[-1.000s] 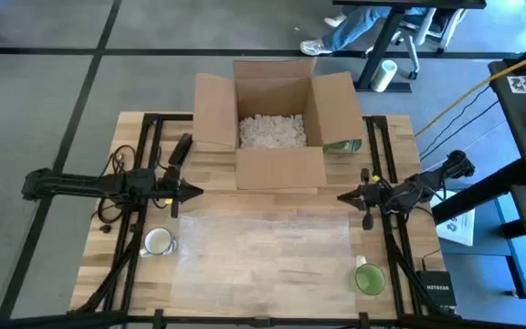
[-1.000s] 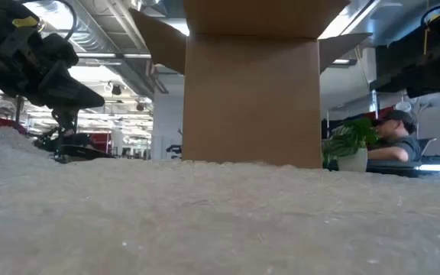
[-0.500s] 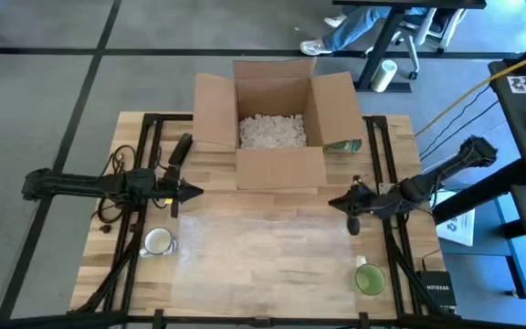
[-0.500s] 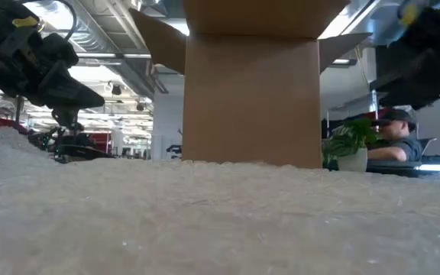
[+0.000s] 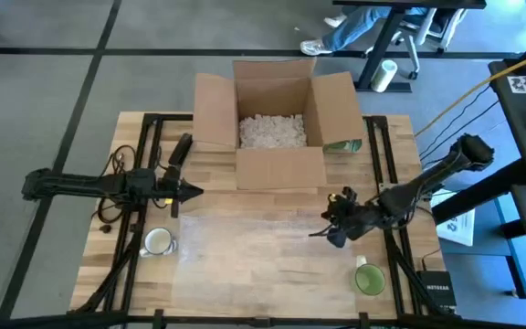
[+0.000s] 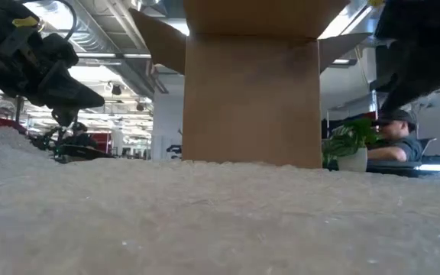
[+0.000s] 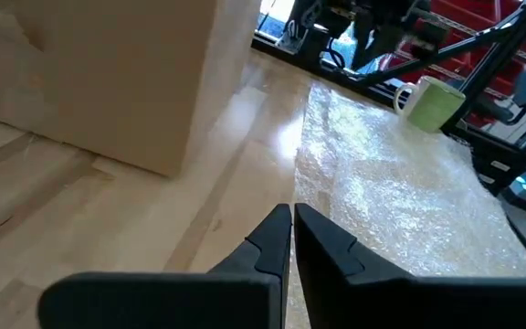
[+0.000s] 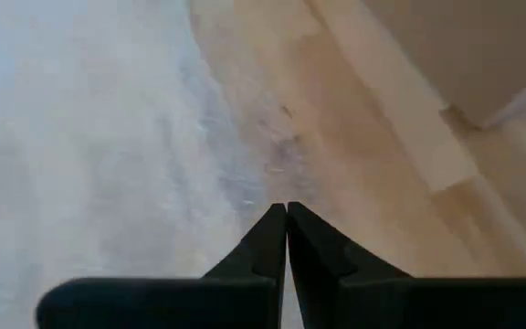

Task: Wrap mug
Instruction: Wrap the green mug with bubble wrap

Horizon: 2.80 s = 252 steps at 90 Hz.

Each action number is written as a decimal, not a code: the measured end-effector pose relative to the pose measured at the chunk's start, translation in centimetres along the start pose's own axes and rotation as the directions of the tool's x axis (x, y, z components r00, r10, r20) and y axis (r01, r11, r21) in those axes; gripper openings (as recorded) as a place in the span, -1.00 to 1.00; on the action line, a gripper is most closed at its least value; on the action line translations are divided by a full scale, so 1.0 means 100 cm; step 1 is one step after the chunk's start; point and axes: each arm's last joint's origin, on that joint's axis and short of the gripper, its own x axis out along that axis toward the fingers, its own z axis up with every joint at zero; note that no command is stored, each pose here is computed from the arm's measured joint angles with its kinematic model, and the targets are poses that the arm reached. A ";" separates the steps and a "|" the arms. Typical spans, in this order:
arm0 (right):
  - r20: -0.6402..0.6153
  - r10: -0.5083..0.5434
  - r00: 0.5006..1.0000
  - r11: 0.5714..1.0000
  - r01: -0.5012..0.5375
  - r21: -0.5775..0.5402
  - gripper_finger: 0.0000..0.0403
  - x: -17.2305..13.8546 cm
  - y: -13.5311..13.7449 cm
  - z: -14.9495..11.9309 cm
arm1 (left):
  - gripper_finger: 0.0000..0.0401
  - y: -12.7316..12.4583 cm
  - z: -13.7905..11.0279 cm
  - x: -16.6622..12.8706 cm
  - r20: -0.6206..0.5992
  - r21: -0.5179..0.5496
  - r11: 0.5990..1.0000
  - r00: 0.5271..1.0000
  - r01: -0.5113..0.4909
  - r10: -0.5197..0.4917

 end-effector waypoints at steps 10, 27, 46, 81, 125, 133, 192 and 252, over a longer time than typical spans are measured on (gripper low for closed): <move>0.013 -0.012 1.000 0.998 0.011 0.063 -1.00 -0.020 0.005 0.004 | -1.00 0.000 0.000 0.000 0.000 0.000 1.000 1.000 0.000 0.000; 0.032 -0.005 0.999 0.990 0.001 0.139 -1.00 -0.046 0.017 0.003 | -1.00 0.000 0.000 0.000 0.000 0.000 1.000 1.000 0.000 0.000; 0.000 -0.017 1.000 0.971 0.017 0.238 -1.00 -0.054 0.020 -0.013 | -1.00 0.000 0.000 0.000 0.000 0.000 1.000 1.000 0.000 0.000; 0.021 -0.014 1.000 0.947 0.006 0.322 -1.00 -0.058 0.023 -0.019 | -1.00 -0.012 0.026 -0.007 -0.120 0.094 0.993 0.991 0.066 -0.055; -0.043 -0.014 0.999 0.920 0.030 0.390 -1.00 -0.072 0.032 -0.008 | -1.00 -0.058 0.087 0.005 -0.494 0.210 0.970 0.870 0.121 -0.001; -0.106 -0.059 0.993 0.922 0.095 0.376 -1.00 -0.079 0.036 -0.002 | -1.00 -0.068 0.087 0.012 -0.494 0.231 0.963 0.869 0.136 -0.004; -0.331 -0.047 0.942 0.925 0.167 0.342 -1.00 -0.146 0.088 -0.054 | -1.00 -0.112 0.072 0.068 -0.377 0.166 0.964 0.917 0.208 -0.133; -0.499 -0.017 0.867 0.911 0.219 0.349 -0.41 -0.141 0.098 -0.054 | -1.00 -0.127 0.066 0.086 -0.374 0.143 0.962 0.913 0.231 -0.164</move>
